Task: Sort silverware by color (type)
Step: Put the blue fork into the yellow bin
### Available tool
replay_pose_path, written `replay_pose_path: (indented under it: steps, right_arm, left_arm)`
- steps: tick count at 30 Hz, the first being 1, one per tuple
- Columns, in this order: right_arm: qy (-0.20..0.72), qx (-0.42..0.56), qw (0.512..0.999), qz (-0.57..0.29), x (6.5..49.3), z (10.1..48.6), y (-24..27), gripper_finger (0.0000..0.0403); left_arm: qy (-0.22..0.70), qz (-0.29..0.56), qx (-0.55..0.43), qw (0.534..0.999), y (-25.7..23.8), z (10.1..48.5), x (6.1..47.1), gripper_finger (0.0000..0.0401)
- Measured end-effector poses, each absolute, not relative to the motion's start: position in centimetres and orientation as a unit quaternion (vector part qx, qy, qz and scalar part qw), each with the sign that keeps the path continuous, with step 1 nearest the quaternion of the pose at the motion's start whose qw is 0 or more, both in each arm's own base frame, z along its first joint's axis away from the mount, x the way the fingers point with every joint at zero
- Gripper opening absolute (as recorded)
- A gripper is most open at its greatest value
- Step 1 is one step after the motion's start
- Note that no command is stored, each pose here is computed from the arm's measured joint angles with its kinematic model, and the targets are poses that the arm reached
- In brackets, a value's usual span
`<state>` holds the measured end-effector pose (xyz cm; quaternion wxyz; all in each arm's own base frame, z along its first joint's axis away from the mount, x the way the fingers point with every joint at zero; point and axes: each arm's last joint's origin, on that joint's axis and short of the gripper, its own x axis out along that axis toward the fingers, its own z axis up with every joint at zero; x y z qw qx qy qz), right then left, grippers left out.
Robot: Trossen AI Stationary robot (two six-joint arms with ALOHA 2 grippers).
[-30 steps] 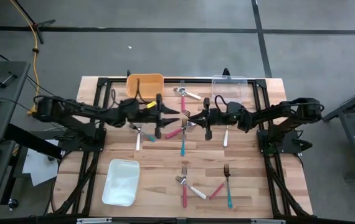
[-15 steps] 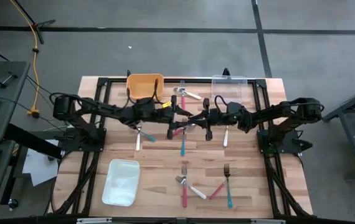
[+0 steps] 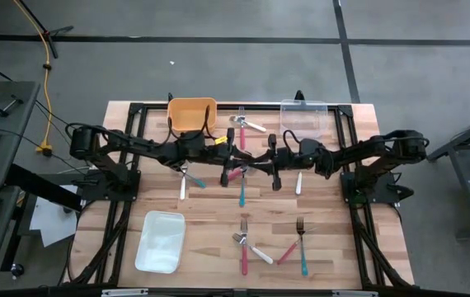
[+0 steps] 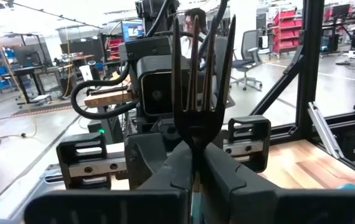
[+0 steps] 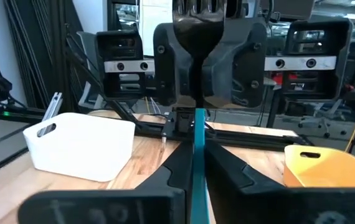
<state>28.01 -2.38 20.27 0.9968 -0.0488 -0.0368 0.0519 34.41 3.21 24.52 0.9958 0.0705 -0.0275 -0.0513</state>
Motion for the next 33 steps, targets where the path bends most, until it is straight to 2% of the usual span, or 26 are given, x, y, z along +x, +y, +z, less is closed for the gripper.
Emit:
replay_pose_path:
  steps: [6, 10, 13, 16, 20, 24, 28, 33]
  right_arm:
    - [-0.033, -0.043, 0.998, 0.009, 28.1, 20.2, -2.3, 0.0055]
    - [-0.029, -0.031, 0.999, -0.003, 28.0, 20.2, -2.6, 0.008]
    - [-0.024, -0.029, 0.999, -0.021, 28.0, 20.1, -2.8, 0.0096]
    - [-0.007, -0.033, 0.999, -0.032, 28.0, 19.8, -3.2, 0.0101]
    - [0.02, -0.032, 0.998, -0.044, 27.9, 19.3, -3.7, 0.0085]
    - [0.032, -0.033, 0.997, -0.06, 27.9, 19.1, -4.1, 0.0043]
    - [0.032, -0.041, 0.997, -0.064, 27.8, 19.1, -4.3, 0.0005]
    - [0.04, -0.044, 0.996, -0.064, 27.8, 18.9, -4.3, 0.001]
  left_arm:
    - [-0.018, -0.038, 0.078, 0.996, 3.0, 25.1, 34.0, 0.0006]
    - [0.013, 0.002, 0.095, 0.995, 3.3, 26.4, 32.7, 0.0005]
    - [0.056, 0.036, 0.102, 0.993, 4.1, 27.5, 31.0, 0.0005]
    - [0.14, 0.089, 0.092, 0.982, 5.7, 28.8, 29.0, 0.0005]
    - [0.282, 0.187, 0.065, 0.939, 9.5, 30.7, 26.3, 0.0005]
    - [0.384, 0.249, 0.046, 0.888, 14.4, 32.1, 24.4, 0.0005]
    - [0.445, 0.269, 0.006, 0.854, 19.2, 31.3, 23.8, 0.0005]
    - [0.52, 0.255, -0.036, 0.814, 23.4, 28.2, 24.2, 0.0005]
